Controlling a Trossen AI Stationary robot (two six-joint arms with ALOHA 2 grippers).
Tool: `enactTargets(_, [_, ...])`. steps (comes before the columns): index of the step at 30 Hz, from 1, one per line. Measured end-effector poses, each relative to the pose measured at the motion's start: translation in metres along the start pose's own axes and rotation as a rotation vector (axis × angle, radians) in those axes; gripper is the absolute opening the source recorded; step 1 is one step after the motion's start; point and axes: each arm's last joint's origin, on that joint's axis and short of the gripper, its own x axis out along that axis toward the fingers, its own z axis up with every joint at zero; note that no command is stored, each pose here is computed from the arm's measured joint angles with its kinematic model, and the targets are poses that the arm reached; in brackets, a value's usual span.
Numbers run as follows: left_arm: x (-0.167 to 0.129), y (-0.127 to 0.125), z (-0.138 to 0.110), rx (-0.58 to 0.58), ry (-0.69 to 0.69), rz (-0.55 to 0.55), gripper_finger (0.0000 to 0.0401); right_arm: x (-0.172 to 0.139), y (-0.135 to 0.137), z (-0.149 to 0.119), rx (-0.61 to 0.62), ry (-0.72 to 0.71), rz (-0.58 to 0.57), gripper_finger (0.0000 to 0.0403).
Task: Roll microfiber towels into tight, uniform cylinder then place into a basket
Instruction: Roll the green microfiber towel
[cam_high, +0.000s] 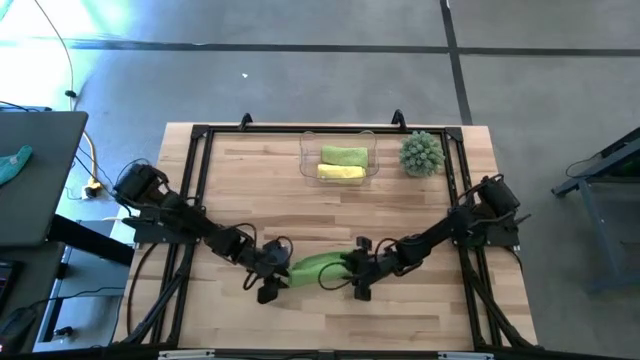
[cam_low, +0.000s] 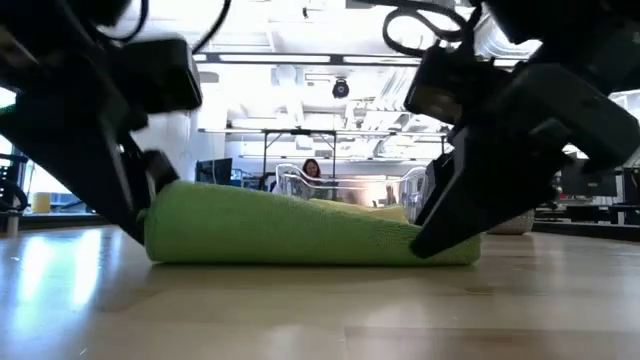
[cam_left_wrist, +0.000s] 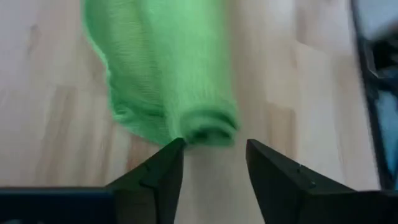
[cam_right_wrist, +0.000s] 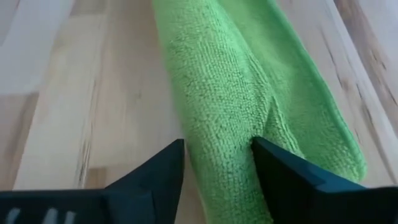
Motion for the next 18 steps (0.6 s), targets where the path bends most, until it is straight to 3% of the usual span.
enactTargets(4, [-0.021, -0.004, 0.006, 0.112, -0.007, 0.001, 0.0177, 0.002, -0.006, 0.002, 0.099, 0.014, 0.011, 0.0147])
enactTargets(9, [-0.043, -0.016, 0.019, 0.210, -0.192, 0.038, 0.0181, 0.005, -0.014, 0.007, 0.208, 0.040, 0.076, 0.0101])
enactTargets(14, [-0.040, -0.029, 0.018, 0.339, -0.349, 0.152, 0.0181, 0.009, -0.025, 0.014, 0.314, 0.086, 0.203, 0.0068])
enactTargets(18, [-0.025, -0.031, 0.009, 0.438, -0.366, 0.247, 0.0181, 0.011, -0.036, 0.018, 0.379, 0.118, 0.266, 0.0058])
